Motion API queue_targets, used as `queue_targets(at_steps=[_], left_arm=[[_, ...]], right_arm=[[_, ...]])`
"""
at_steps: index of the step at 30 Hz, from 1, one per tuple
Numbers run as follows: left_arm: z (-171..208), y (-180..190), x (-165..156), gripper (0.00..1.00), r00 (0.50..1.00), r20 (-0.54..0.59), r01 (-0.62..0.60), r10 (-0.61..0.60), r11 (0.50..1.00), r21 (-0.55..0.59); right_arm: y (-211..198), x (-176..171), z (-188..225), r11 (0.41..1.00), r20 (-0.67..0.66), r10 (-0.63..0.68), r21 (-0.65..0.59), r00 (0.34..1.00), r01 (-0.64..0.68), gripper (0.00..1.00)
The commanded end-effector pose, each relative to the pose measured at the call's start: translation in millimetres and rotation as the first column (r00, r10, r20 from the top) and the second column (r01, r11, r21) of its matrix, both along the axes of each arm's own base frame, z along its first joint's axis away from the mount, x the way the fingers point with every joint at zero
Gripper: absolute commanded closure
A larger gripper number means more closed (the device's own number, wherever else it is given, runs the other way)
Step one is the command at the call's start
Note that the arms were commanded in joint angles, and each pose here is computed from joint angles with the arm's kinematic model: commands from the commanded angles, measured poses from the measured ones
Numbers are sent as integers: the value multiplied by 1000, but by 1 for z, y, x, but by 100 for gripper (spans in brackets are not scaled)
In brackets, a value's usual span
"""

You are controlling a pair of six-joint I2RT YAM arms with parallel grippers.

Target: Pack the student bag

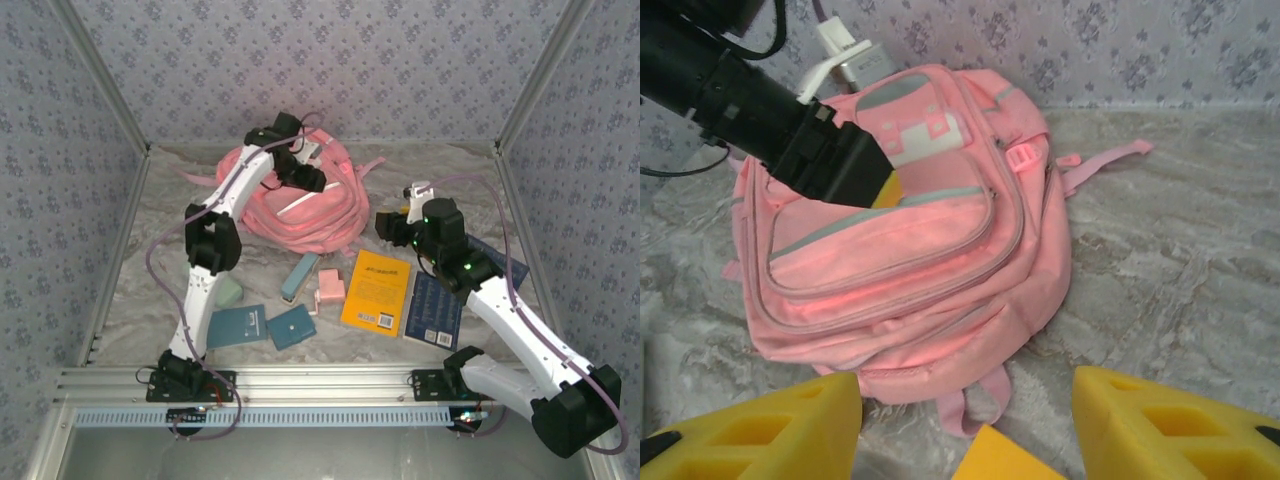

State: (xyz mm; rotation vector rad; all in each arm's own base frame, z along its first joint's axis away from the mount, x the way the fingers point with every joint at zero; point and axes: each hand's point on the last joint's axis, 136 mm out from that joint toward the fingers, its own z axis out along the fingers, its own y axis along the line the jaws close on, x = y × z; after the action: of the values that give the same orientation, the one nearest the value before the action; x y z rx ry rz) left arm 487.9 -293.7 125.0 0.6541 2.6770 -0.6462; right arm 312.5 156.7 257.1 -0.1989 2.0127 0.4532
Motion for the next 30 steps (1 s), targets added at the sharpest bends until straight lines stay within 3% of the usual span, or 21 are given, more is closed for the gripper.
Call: queue_targets(at_steps=[1,14,21,23,27,30], left_arm=[[5,-18,-18,39,995,-90,38,-49,992,-117],[1,-34,-45,59,986,-124,94,-111,986,-135],[-13,-25,-41,64,990,-106,84,-90,995,-56],[-15,-22,-35,72,993,-90,71,-74,997,-36],[-5,-29,-30,99,995,-70,67,-72,995,-67],[19,-34,-28,100,996,-52,66,-74,989,-135]], right_arm=[[6,-11,-1,999,-57,24,32,998,-22,41],[19,-7,-38,998,-140,61,7,988,-60,44],[23,-9,-44,998,-154,69,16,986,-68,45],[23,-11,-46,997,-157,72,17,985,-71,45],[24,-13,-49,997,-164,74,2,984,-75,48],[29,-18,-49,994,-152,104,-23,983,-109,49]])
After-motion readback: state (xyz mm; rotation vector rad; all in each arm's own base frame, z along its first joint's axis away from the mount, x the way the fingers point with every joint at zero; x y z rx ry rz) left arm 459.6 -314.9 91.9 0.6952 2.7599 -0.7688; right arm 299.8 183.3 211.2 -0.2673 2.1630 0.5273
